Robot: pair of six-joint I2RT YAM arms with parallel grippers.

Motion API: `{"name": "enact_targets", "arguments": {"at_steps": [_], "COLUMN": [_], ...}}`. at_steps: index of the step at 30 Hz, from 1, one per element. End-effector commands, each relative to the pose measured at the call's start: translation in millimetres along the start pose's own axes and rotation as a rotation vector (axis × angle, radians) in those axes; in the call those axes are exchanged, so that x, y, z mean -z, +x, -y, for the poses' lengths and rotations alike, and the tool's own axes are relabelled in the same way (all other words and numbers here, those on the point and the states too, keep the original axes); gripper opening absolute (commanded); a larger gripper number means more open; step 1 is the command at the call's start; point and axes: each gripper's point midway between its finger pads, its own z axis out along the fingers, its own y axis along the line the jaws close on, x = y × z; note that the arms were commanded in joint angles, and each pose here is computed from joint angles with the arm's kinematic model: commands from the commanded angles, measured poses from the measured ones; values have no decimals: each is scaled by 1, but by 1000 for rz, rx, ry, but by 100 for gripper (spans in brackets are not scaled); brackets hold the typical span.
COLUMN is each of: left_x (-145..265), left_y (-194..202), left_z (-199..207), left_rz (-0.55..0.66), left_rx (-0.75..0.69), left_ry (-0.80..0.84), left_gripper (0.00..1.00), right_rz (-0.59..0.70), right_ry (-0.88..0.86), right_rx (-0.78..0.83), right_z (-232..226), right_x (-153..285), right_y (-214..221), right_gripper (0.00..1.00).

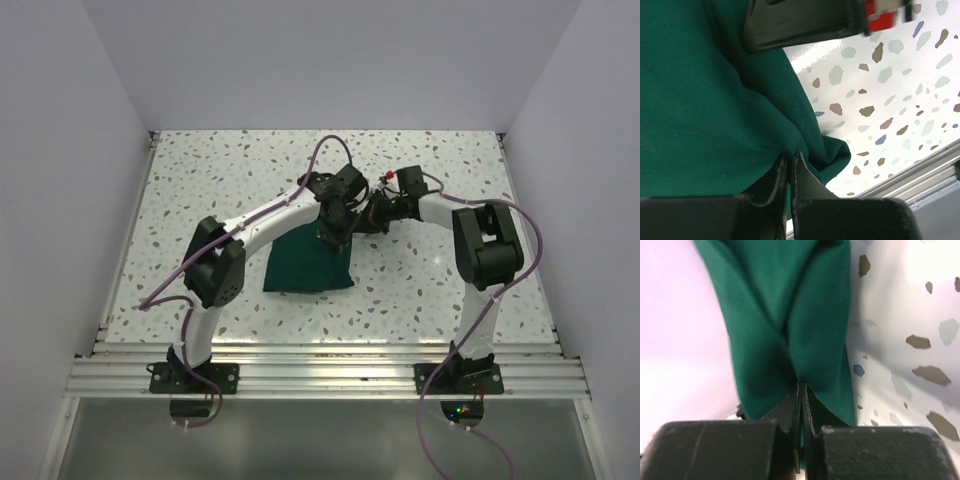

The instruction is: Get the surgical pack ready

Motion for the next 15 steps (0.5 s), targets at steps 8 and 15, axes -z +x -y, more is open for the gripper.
{"name": "enact_targets", "arguments": {"at_steps": [8,15], "left_x": [14,10], "left_y": [-9,-5], "left_z": [9,7], "left_rz": [52,38], "left_rx": [-10,-13], "left_ry": [60,56], "left_gripper": [2,2], "right_rz": [-4,12], "right_ry": [-74,-63], "right_rx": [9,20], "right_z": [-31,-40], "right_x": [-31,-29], "right_y": [-9,-14], "right_gripper": [0,0]}}
